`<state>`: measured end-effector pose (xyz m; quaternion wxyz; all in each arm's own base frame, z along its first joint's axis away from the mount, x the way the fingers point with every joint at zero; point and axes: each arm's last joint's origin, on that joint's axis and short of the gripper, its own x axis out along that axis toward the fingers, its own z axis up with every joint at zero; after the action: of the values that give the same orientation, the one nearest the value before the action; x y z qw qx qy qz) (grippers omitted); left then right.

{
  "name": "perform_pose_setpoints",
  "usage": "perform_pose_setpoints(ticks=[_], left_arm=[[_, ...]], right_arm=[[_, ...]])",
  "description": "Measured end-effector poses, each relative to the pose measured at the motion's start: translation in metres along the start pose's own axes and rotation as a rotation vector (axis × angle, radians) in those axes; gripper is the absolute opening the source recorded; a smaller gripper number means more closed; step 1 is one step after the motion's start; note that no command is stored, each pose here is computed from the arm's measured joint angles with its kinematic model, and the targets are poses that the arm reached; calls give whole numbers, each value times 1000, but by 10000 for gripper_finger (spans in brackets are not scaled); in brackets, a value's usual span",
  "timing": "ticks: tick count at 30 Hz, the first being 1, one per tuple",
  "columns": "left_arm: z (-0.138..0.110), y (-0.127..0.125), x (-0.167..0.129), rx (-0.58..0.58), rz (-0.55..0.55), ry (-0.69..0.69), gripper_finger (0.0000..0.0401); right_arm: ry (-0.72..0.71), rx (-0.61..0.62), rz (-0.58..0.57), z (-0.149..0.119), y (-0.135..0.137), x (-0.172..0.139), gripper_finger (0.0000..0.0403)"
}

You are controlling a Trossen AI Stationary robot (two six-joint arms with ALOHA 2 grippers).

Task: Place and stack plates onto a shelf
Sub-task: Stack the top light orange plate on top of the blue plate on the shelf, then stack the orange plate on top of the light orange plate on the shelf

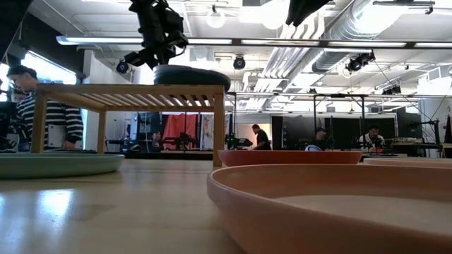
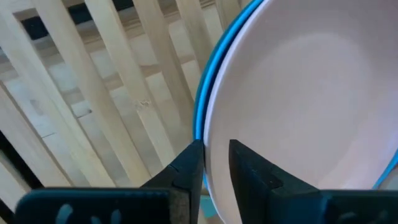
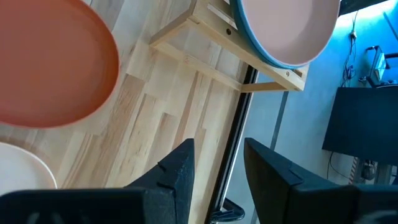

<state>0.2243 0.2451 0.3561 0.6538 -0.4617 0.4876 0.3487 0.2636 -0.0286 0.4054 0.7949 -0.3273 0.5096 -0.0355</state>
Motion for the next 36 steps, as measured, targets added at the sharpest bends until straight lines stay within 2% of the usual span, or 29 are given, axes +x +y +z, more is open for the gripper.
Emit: perform_pose_setpoints(ticks=[9, 29, 36], left_arm=[[-2, 0, -4, -24, -109, 37, 92], [-5, 8, -6, -47, -78, 80, 92], [-12, 10, -19, -12, -94, 42, 92]], right_arm=[[0, 0, 0, 0, 0, 0, 119], [10, 16, 7, -1, 1, 0, 119], [22, 106, 44, -3, 3, 0, 119]])
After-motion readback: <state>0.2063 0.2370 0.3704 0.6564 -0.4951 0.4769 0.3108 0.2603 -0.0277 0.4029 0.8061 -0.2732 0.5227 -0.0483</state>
